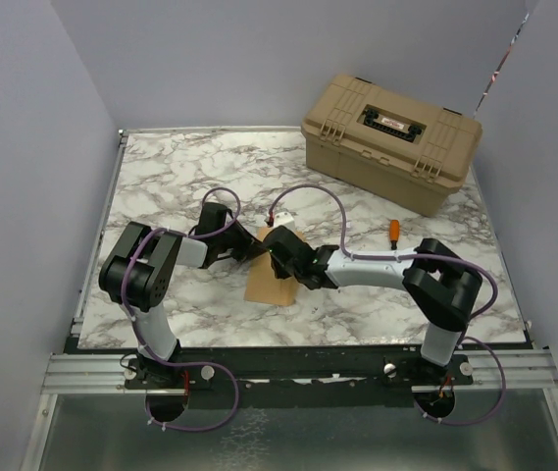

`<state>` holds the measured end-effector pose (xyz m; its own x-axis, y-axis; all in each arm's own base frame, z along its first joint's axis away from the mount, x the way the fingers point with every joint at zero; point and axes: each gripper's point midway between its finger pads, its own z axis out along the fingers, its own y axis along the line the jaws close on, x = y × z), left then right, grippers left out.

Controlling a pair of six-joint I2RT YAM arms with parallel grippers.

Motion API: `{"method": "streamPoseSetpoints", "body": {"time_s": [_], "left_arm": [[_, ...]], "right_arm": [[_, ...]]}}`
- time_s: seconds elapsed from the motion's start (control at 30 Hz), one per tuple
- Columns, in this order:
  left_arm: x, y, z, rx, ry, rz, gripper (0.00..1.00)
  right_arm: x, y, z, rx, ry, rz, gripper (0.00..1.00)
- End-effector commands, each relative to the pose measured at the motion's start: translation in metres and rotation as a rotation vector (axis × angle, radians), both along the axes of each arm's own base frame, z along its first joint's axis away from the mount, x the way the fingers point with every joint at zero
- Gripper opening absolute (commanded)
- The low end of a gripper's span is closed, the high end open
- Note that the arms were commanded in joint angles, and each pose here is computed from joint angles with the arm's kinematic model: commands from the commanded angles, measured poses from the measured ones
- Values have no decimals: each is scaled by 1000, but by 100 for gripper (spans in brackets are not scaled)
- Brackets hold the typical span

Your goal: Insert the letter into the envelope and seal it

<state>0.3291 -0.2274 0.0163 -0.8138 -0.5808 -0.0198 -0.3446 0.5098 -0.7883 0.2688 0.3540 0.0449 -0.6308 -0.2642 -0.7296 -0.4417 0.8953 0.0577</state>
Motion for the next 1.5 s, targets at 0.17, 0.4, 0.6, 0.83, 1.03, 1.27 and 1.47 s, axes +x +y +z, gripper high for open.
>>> {"method": "streamPoseSetpoints", "body": {"time_s": [0.17, 0.4, 0.6, 0.83, 1.03, 1.27, 1.47], "left_arm": [[-45, 42, -69, 266, 166, -11, 0], [-21, 22, -28, 189, 32, -85, 3], [3, 0, 38, 75, -127, -139, 28], [13, -6, 101, 35, -282, -163, 60], [6, 14, 101, 167, -328, -160, 75], [-7, 46, 89, 347, -355, -134, 79], [-19, 51, 78, 375, -345, -163, 79]], "right_arm": [[18, -4, 36, 186, 39, -21, 1], [34, -36, 99, 447, 26, -115, 0], [41, -72, 119, 556, 31, -238, 0], [43, -120, 91, 593, 132, -499, 0], [49, -147, 59, 736, 237, -669, 4], [60, -152, 37, 941, 328, -740, 17], [70, -156, 20, 1020, 386, -803, 21]]}}
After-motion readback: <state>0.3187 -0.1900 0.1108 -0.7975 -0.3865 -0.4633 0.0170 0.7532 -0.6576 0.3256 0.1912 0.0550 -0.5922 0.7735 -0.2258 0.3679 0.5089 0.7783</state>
